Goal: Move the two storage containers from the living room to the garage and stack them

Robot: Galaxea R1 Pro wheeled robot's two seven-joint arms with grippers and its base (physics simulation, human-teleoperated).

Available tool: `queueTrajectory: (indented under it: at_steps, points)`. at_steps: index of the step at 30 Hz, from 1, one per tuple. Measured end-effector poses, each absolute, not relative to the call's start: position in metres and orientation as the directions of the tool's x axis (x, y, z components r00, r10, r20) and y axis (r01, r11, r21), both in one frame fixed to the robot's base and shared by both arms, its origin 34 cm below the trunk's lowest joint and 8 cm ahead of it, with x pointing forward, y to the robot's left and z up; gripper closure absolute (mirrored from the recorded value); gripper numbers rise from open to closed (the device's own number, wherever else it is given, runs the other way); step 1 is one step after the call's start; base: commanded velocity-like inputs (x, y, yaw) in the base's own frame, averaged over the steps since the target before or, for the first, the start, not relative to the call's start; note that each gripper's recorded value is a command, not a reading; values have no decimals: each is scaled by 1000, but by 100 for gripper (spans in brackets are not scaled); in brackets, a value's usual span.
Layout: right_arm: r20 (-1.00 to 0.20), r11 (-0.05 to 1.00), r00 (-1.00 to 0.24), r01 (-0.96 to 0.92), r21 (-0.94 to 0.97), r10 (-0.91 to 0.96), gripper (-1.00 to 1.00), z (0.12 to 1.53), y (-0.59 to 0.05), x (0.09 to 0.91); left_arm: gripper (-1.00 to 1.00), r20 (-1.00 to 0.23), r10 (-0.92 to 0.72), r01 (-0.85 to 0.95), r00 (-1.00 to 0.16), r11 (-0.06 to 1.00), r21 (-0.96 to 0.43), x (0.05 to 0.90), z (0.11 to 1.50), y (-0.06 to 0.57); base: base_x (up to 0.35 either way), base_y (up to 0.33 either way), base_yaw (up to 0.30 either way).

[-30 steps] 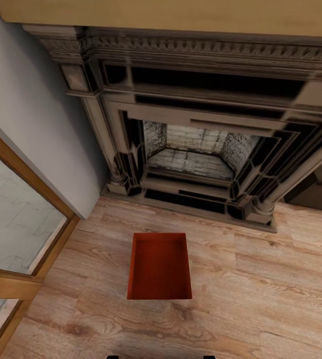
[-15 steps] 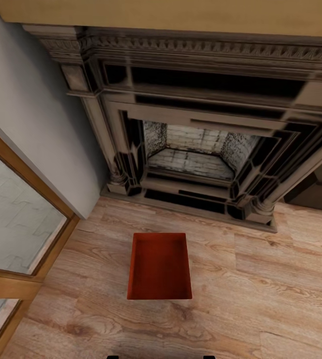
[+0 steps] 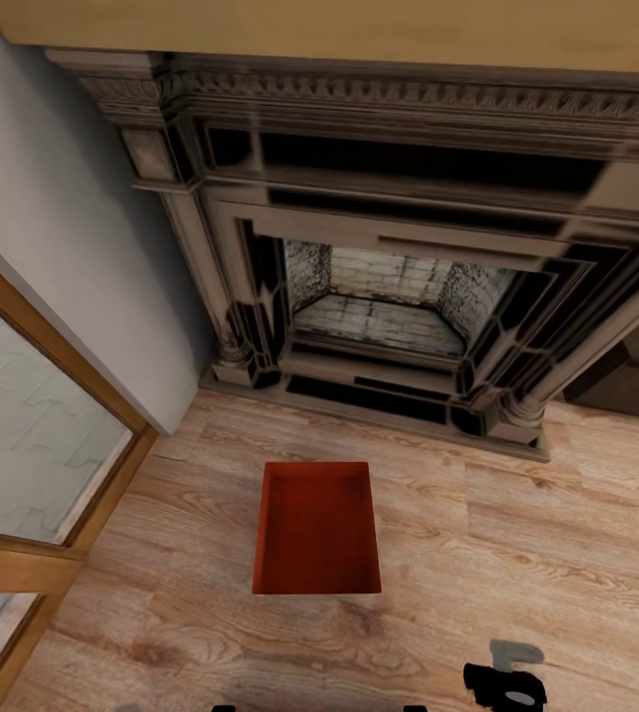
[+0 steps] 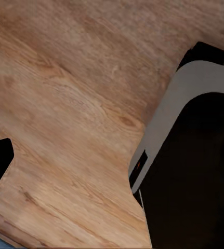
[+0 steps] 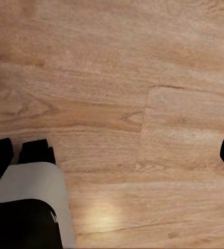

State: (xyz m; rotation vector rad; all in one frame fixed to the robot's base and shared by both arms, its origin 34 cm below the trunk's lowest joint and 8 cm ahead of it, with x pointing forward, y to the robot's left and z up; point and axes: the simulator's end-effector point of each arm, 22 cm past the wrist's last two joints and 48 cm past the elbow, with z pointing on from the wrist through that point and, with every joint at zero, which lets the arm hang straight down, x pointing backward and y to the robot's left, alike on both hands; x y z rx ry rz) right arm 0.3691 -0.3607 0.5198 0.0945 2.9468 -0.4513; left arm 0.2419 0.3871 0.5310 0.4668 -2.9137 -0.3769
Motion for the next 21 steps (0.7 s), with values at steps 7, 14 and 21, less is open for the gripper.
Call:
queueTrajectory:
  at_steps: [7,14,21]
  points:
    - [-194,958,-980,101,-268,49,-100,519,-343,406,-100,13,-333,-316,-943,906,280,352,522,354,0,0,0]
    - [-292,978,-954,117,-174,63,-100,520,-258,432,-100,-22,-226,-226,-974,960,164,385,517,245,0,0,0]
    - [-319,984,-945,120,-133,72,-100,523,-228,439,-100,-118,-195,-212,-974,964,159,405,519,240,0,0,0]
